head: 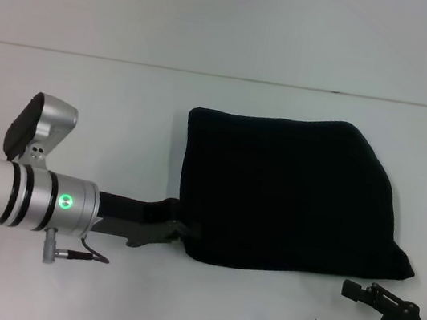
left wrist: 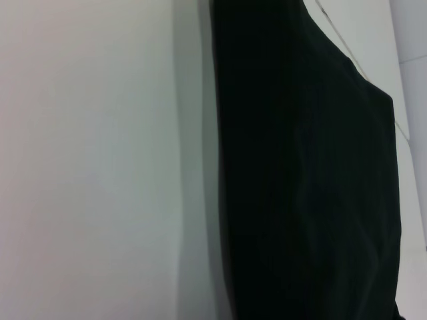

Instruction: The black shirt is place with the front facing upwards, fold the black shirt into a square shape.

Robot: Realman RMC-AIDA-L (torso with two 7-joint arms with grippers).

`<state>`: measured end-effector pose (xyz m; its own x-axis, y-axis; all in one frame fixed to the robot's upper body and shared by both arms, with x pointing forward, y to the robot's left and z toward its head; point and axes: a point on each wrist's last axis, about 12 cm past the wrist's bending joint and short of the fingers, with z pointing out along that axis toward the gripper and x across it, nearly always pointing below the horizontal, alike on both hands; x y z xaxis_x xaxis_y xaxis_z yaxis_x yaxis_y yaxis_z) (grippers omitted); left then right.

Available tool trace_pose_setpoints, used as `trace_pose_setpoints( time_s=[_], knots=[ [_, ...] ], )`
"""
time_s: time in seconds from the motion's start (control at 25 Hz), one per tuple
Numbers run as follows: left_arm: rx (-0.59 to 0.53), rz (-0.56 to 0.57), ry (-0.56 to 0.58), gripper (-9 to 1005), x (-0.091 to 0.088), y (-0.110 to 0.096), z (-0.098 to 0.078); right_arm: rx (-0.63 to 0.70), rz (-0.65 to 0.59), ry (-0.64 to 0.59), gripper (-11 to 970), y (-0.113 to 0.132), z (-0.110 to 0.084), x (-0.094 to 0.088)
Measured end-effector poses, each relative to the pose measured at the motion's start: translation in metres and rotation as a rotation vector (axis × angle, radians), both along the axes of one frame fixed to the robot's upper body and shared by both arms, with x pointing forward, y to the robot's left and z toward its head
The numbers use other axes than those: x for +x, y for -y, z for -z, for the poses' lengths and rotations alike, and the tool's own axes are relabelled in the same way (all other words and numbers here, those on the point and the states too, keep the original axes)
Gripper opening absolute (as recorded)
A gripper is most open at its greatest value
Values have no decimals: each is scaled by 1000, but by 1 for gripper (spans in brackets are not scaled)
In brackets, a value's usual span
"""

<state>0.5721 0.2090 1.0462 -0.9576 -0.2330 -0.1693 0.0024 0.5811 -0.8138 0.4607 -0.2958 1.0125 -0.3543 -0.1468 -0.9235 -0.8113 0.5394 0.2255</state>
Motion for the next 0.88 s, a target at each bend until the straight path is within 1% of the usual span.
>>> trace_pose_setpoints(
  time_s=[0.2, 0.36, 0.44, 0.68, 0.76, 0.88],
  knots=[
    [6, -29, 7, 55, 0, -13, 0, -2, 1, 4, 946, 0, -1, 2],
    [1, -67, 19, 37, -3, -29, -2, 2, 18, 14, 946, 0, -2, 5],
    [-6, -97, 28, 37, -6, -42, -3, 4, 26, 20, 946, 1, -3, 6],
    [-21, -187, 40, 60, -26, -78, 0, 6, 38, 31, 946, 2, -5, 11],
    [-38, -192, 39, 67, -34, -83, 3, 5, 38, 32, 946, 2, -5, 11],
    [-58, -184, 29, 79, -44, -85, 6, 2, 43, 30, 946, 2, -5, 13]
  ],
)
